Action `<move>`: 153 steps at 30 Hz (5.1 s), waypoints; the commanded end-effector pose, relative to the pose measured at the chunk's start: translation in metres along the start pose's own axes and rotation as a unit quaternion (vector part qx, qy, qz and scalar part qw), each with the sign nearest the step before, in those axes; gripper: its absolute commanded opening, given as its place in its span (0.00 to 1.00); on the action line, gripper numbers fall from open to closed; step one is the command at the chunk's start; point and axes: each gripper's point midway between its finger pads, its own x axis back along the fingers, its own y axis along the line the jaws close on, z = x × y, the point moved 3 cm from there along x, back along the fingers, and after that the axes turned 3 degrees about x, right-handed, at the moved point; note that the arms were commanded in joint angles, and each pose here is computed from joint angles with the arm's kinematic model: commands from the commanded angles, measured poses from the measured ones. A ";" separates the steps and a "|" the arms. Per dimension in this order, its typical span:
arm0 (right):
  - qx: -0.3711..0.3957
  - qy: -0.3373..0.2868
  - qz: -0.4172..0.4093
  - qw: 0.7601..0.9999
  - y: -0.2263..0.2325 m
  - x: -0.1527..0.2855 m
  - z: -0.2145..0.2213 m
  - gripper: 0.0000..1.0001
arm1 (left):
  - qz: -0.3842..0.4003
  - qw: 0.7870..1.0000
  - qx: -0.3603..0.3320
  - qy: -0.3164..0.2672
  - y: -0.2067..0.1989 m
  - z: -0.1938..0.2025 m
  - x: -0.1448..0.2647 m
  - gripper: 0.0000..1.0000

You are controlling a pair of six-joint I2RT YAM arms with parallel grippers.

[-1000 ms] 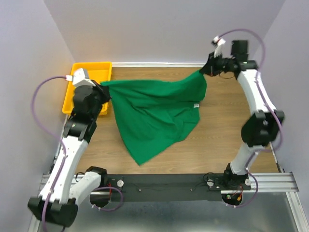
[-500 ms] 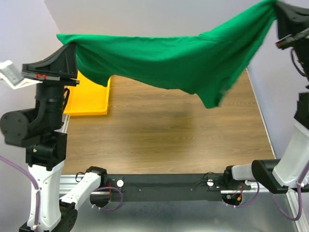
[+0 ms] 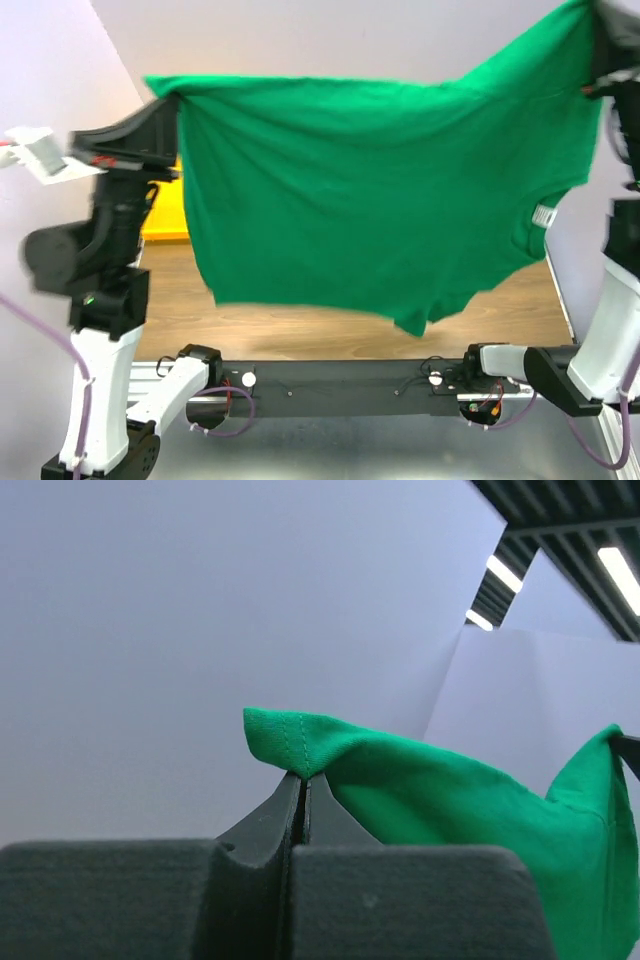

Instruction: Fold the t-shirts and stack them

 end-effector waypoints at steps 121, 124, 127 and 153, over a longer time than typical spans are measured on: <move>-0.241 0.452 -0.118 0.851 0.169 0.113 0.554 0.01 | -0.315 0.802 -0.111 0.495 0.346 0.422 0.105 0.00; -0.245 0.452 -0.122 0.849 0.171 0.115 0.553 0.01 | -0.315 0.800 -0.110 0.499 0.346 0.423 0.109 0.00; -0.248 0.453 -0.127 0.847 0.174 0.118 0.554 0.01 | -0.313 0.797 -0.109 0.505 0.345 0.426 0.114 0.00; -0.257 0.444 -0.132 0.848 0.172 0.098 0.571 0.01 | -0.265 0.767 -0.148 0.565 0.381 0.469 0.088 0.01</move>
